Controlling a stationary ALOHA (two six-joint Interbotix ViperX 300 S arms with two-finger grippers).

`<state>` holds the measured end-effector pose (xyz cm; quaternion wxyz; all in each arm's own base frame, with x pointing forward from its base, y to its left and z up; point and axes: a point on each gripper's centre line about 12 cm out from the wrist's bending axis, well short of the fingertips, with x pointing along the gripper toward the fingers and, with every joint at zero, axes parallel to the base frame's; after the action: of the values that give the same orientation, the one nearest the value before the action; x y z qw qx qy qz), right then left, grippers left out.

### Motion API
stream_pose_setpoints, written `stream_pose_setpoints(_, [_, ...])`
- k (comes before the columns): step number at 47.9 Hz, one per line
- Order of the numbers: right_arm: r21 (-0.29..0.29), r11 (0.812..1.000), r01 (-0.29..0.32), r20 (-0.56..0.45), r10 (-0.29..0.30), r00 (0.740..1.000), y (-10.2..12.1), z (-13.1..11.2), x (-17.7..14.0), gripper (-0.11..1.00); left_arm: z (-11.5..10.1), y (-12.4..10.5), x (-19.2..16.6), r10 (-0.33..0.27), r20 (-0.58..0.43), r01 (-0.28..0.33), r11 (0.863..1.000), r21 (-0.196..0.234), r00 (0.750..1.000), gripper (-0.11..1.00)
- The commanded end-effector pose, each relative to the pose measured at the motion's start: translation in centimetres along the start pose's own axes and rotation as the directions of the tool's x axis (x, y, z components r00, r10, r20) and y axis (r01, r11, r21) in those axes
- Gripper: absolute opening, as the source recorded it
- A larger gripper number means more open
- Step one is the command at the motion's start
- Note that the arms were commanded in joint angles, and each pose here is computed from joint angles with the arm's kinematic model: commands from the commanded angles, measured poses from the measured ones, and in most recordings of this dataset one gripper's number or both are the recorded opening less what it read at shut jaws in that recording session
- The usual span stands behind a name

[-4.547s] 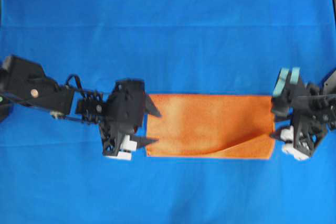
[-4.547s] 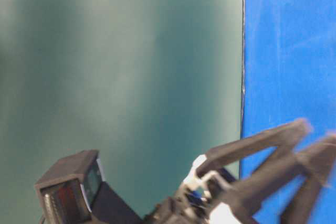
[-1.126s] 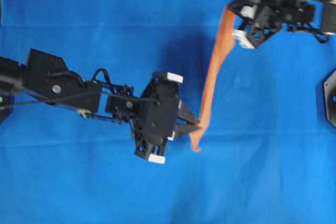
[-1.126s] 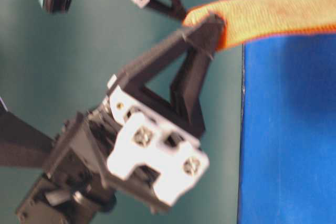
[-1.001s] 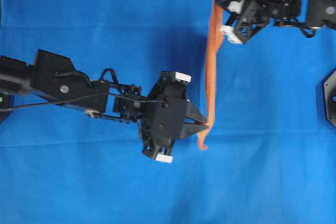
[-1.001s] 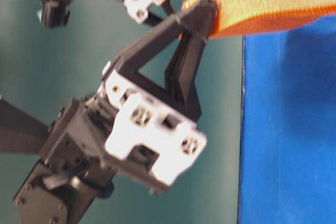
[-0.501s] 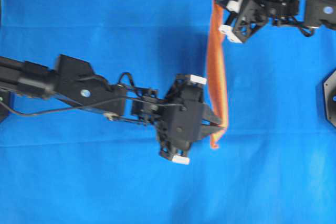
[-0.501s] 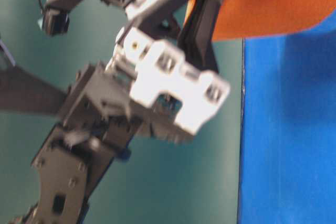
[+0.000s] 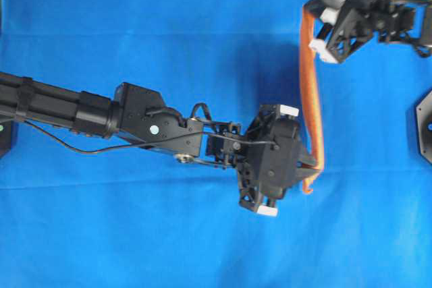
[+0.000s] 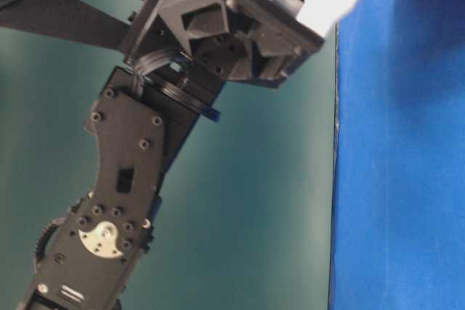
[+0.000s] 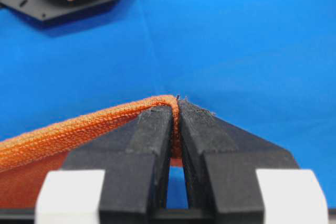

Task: Fold the orange towel.
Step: 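Swing the strip vertical, right gripper moving up, left gripper down, then lay the strip down vertically and open both grippers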

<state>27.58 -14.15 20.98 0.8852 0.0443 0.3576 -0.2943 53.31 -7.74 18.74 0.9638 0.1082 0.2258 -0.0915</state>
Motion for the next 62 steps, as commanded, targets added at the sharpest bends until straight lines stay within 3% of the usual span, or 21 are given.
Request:
stream_pose_setpoints(1, [0.012, 1.000, -0.014, 0.026, 0.013, 1.000, -0.2, 1.3, 1.2, 0.04, 1.2, -0.9, -1.6, -0.014, 0.028, 0.014, 1.000, -0.003, 1.000, 0.02])
stream_pose_setpoints(8, [-0.001, 0.996, -0.091, 0.048, 0.091, 0.995, 1.5, 2.6, 4.2, 0.04, -1.4, -1.8, -2.9, -0.031, -0.030, 0.030, 0.998, -0.047, 0.999, 0.02])
stream_pose_setpoints(15, [-0.010, 0.992, -0.123, 0.058, 0.123, 0.991, 2.5, 3.8, 6.5, 0.04, -4.2, -2.4, -4.6, -0.044, -0.084, 0.031, 0.988, -0.148, 0.996, 0.02])
stream_pose_setpoints(19, [-0.023, 0.991, -0.131, 0.061, 0.132, 0.989, 3.2, 4.5, 7.4, 0.04, -5.2, -2.9, -5.4, -0.049, -0.086, 0.032, 0.982, -0.186, 0.995, 0.02])
stream_pose_setpoints(24, [-0.031, 0.990, -0.137, 0.061, 0.139, 0.988, 3.6, 4.8, 7.9, 0.04, -6.1, -3.3, -6.1, -0.051, -0.069, 0.036, 0.978, -0.206, 0.996, 0.02])
stream_pose_setpoints(40, [-0.036, 0.988, -0.148, 0.044, 0.150, 0.988, 3.9, 4.0, 8.1, 0.04, -7.3, -2.8, -5.7, -0.037, -0.071, 0.021, 0.977, -0.211, 0.997, 0.04])
stream_pose_setpoints(45, [-0.038, 0.986, -0.163, 0.049, 0.165, 0.985, 4.0, 3.7, 8.1, 0.04, -7.3, -2.5, -5.7, -0.031, -0.071, 0.015, 0.976, -0.216, 0.997, 0.16])
stream_pose_setpoints(52, [-0.041, 0.975, -0.218, 0.092, 0.221, 0.971, 4.8, 3.9, 7.9, 0.05, -7.1, -2.5, -5.6, -0.030, -0.062, 0.016, 0.977, -0.214, 0.998, 0.46])
stream_pose_setpoints(53, [-0.044, 0.975, -0.220, 0.092, 0.223, 0.970, 4.9, 3.9, 7.9, 0.07, -7.1, -2.5, -5.6, -0.029, -0.060, 0.016, 0.977, -0.213, 0.998, 0.50])
stream_pose_setpoints(62, [-0.044, 0.982, -0.184, 0.055, 0.186, 0.981, 4.5, 3.4, 8.0, 0.60, -7.3, -2.5, -5.8, -0.031, -0.072, 0.015, 0.978, -0.209, 0.997, 0.77])
